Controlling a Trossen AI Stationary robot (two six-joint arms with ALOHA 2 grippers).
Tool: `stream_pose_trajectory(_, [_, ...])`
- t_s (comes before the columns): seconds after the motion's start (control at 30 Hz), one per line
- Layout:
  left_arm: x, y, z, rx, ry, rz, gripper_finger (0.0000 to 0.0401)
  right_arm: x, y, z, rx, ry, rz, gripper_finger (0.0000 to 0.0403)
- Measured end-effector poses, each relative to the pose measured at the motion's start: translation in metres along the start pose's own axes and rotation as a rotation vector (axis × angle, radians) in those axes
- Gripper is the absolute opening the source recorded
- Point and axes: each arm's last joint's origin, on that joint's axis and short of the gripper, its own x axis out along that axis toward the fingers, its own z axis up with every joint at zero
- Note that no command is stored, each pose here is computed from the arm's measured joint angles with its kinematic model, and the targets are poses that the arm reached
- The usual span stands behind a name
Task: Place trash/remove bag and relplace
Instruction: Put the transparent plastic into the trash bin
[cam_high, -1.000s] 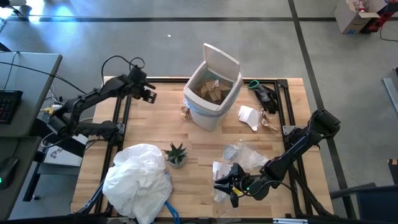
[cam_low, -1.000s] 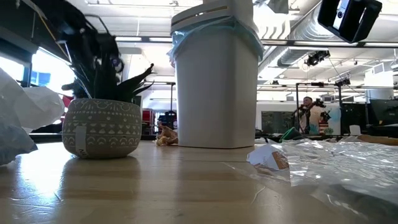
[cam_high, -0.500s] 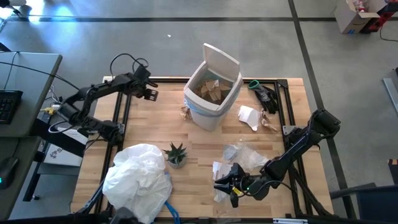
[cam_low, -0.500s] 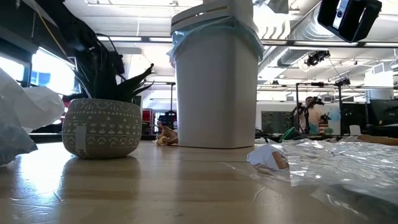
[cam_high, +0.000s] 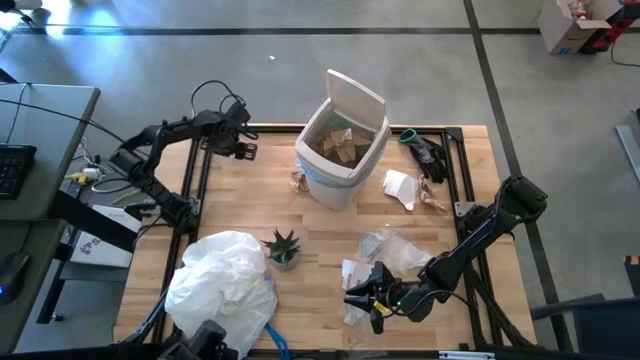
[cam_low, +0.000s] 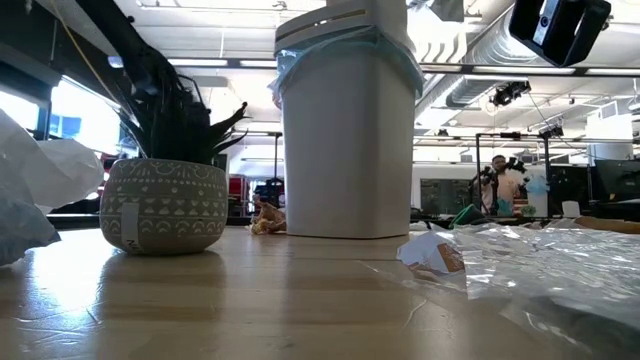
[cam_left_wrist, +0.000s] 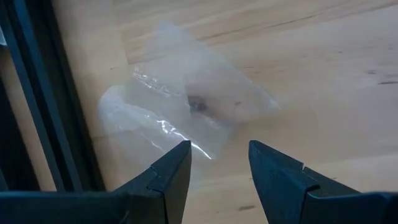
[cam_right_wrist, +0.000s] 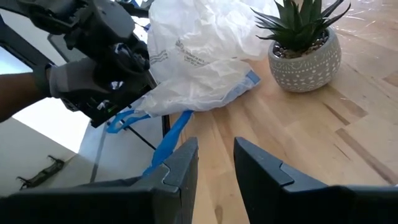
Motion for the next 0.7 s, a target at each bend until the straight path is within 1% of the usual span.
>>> stream_pose_trajectory(0.37, [0.016,-0.011,0.012,0.008,0.101,0.007,0.0145,-0.006,0.005,-0.005,-0.006,-0.024,-0.005,0.009])
stream_pose_trajectory(0.57, [0.021,-0.017,0.012,0.059,0.173,0.029,0.0145,-0.007,0.006,-0.006,-0.007,-0.037,-0.011,0.009])
stream_pose_trajectory(0.7, [0.023,-0.022,0.01,0.093,0.193,0.032,0.0143,-0.007,0.006,-0.006,-0.007,-0.038,-0.012,0.009])
